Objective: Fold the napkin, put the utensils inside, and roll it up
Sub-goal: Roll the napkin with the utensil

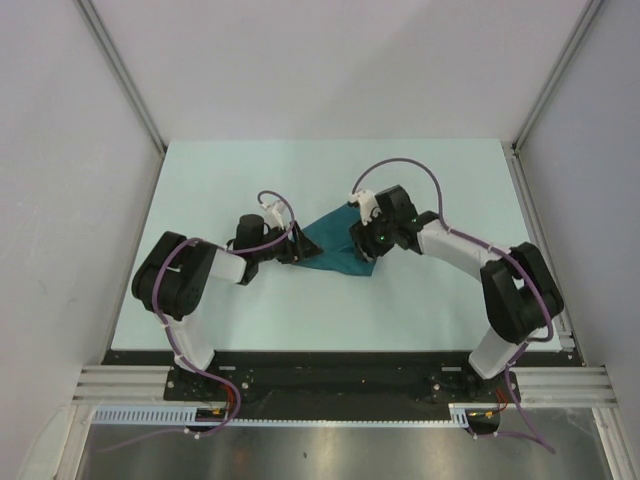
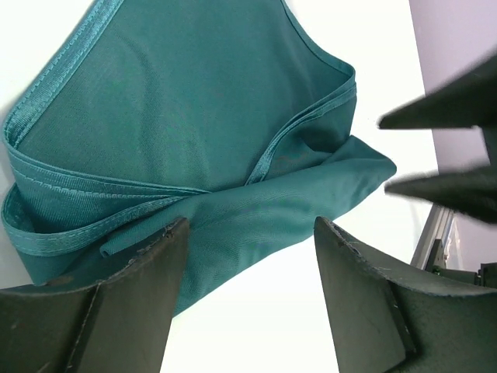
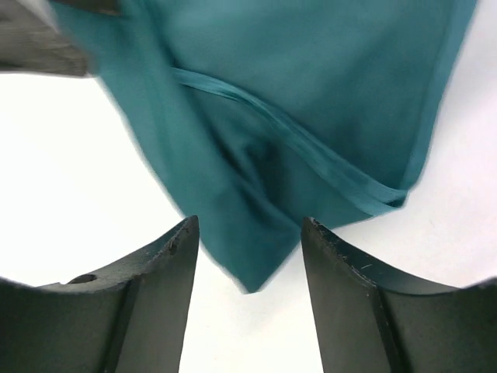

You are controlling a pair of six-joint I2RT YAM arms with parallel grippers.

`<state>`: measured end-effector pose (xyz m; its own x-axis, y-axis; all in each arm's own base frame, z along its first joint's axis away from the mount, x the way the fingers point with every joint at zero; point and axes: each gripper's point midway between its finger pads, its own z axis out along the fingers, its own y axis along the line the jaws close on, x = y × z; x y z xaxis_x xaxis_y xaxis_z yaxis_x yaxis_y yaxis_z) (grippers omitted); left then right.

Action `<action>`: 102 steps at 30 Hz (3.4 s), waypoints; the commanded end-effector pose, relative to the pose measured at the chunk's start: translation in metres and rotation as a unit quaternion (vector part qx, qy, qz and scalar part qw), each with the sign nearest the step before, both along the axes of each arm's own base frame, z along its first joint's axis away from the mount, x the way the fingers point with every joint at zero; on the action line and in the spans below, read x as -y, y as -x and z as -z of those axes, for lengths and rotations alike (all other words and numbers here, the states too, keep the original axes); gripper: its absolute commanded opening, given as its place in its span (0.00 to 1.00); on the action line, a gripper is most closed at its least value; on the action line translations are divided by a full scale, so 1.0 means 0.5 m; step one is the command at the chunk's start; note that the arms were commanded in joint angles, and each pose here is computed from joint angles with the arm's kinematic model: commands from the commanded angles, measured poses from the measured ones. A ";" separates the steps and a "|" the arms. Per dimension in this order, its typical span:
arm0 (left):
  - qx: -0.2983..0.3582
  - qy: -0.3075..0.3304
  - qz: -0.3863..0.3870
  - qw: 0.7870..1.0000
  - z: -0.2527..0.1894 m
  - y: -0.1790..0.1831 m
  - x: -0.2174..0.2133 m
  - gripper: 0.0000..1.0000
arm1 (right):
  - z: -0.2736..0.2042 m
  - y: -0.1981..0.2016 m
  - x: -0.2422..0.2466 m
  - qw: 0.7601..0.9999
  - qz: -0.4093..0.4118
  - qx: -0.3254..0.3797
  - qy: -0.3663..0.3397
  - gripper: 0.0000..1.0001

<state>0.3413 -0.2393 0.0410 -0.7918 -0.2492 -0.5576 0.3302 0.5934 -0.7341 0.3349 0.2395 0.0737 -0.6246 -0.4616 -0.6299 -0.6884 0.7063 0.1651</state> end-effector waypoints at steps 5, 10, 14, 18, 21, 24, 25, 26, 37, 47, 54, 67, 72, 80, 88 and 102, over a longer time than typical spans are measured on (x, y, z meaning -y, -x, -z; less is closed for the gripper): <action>-0.111 -0.058 -0.032 0.992 0.100 0.045 -0.054 0.73 | -0.001 0.031 -0.108 0.979 -0.107 0.164 0.063 0.61; -0.114 -0.058 -0.030 0.991 0.099 0.042 -0.053 0.73 | 0.032 0.040 -0.145 0.971 -0.141 0.175 0.080 0.61; -0.116 -0.056 -0.030 0.991 0.098 0.042 -0.054 0.73 | 0.069 0.033 -0.150 0.970 -0.151 0.166 0.096 0.61; -0.114 -0.053 -0.027 0.992 0.094 0.040 -0.053 0.73 | 0.085 0.022 -0.148 0.970 -0.152 0.159 0.101 0.60; -0.111 -0.053 -0.025 0.992 0.091 0.037 -0.052 0.73 | 0.091 0.011 -0.137 0.971 -0.144 0.160 0.102 0.61; -0.113 -0.055 -0.021 0.992 0.093 0.036 -0.052 0.73 | 0.089 0.000 -0.132 0.971 -0.141 0.164 0.099 0.61; -0.111 -0.055 -0.020 0.992 0.092 0.035 -0.051 0.73 | 0.088 -0.002 -0.133 0.971 -0.142 0.165 0.098 0.61; -0.113 -0.055 -0.020 0.992 0.094 0.035 -0.052 0.73 | 0.088 -0.005 -0.133 0.971 -0.143 0.164 0.096 0.60; -0.100 -0.047 -0.011 0.994 0.078 0.022 -0.043 0.74 | 0.119 -0.006 -0.137 0.979 -0.171 0.077 0.077 0.55; -0.057 -0.034 -0.019 0.998 0.013 -0.025 -0.037 0.76 | 0.163 0.082 -0.119 0.972 -0.206 -0.085 0.075 0.16; 0.009 -0.044 -0.060 0.997 -0.080 -0.059 -0.084 0.77 | 0.176 0.112 -0.100 0.968 -0.188 -0.156 0.061 0.00; 0.010 -0.083 -0.090 0.992 -0.046 -0.024 -0.127 0.78 | 0.165 0.159 -0.115 0.942 -0.153 -0.285 -0.091 0.00; -0.011 -0.066 -0.086 0.994 -0.024 -0.024 -0.115 0.78 | 0.165 0.173 -0.122 0.919 -0.152 -0.335 -0.143 0.00; -0.040 -0.032 -0.070 0.996 0.010 -0.037 -0.088 0.74 | 0.181 0.167 -0.108 0.907 -0.137 -0.362 -0.168 0.00; -0.077 -0.033 -0.029 0.996 0.046 0.012 -0.061 0.52 | 0.187 0.146 -0.095 0.908 -0.117 -0.362 -0.177 0.00; -0.123 -0.065 -0.043 0.989 0.037 0.018 -0.070 0.00 | 0.034 0.066 -0.110 0.954 -0.096 -0.223 -0.175 0.51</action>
<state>0.3392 -0.2063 0.0202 -0.8541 -0.2846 -0.4353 0.1512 0.6650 -0.7314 0.2876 0.3029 0.0316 -0.8181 -0.4250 -0.3874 -0.5312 0.3008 0.7920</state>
